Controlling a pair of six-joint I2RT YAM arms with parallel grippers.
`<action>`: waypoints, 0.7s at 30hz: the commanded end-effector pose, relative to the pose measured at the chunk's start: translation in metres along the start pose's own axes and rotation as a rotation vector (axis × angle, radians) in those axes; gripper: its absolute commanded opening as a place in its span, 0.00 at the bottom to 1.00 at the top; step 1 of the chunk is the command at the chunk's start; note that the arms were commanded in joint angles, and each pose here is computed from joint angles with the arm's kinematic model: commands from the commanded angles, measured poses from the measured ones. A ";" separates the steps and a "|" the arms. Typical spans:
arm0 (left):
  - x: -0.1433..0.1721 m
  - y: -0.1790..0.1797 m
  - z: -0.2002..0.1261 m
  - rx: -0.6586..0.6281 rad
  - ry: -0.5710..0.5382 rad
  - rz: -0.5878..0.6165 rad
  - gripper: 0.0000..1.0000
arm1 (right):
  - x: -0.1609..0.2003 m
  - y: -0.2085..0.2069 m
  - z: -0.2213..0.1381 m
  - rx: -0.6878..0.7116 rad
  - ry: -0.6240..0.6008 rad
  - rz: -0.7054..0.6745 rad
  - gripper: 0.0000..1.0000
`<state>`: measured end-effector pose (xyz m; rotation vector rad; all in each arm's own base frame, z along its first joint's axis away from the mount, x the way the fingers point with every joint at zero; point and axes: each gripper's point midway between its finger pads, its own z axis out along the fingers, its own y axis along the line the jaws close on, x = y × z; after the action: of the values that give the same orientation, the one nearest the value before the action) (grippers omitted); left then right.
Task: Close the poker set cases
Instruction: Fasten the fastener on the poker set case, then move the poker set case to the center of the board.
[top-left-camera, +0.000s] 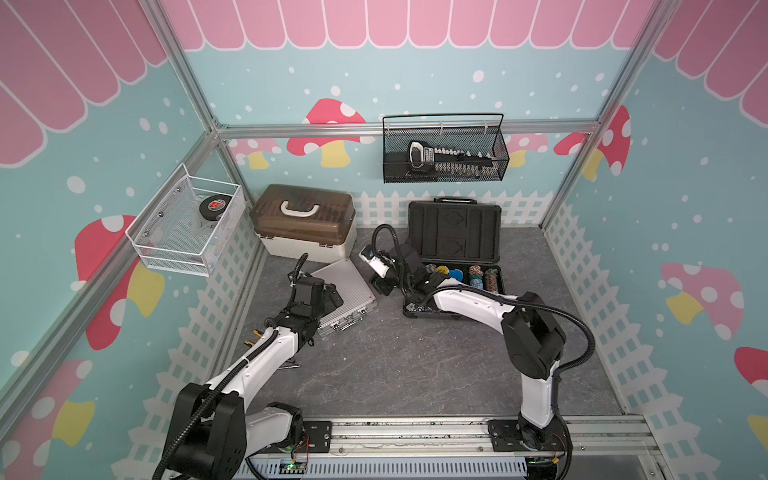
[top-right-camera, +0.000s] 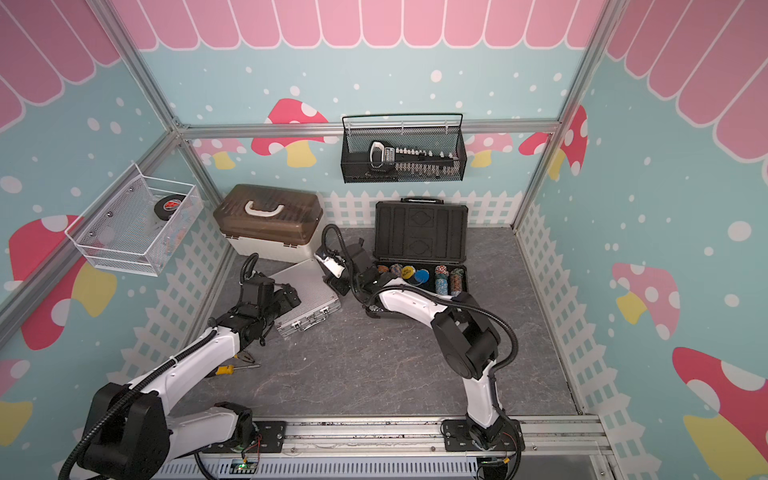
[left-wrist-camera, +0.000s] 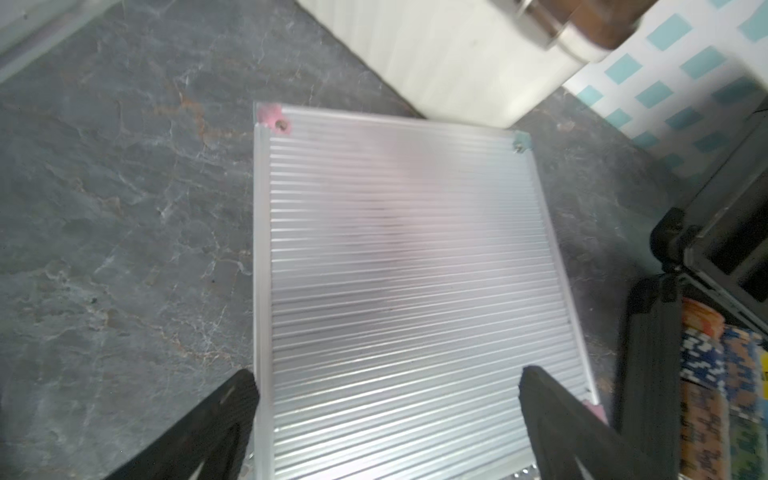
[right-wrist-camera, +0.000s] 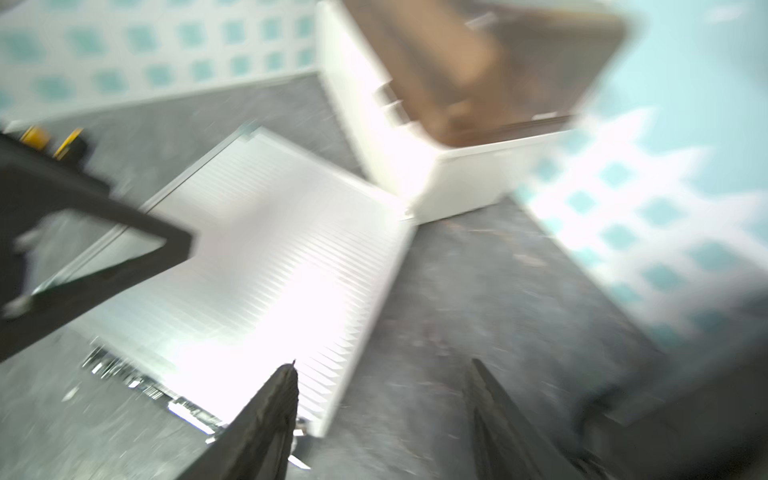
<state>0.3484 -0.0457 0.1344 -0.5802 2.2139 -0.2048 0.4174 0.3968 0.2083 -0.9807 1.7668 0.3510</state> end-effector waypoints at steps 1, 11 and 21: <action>-0.013 -0.022 -0.013 0.028 -0.018 0.057 0.99 | 0.001 -0.033 -0.022 0.152 0.030 0.097 0.67; 0.010 -0.122 -0.002 0.191 0.065 0.194 0.99 | 0.057 -0.117 -0.098 0.420 0.187 0.301 0.78; 0.050 -0.206 0.034 0.313 0.177 0.263 0.99 | 0.106 -0.178 -0.152 0.566 0.250 0.484 0.81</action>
<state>0.4081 -0.2288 0.1408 -0.1367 2.3457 -0.4091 0.4444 0.1634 0.2201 -0.2837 2.1186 0.0053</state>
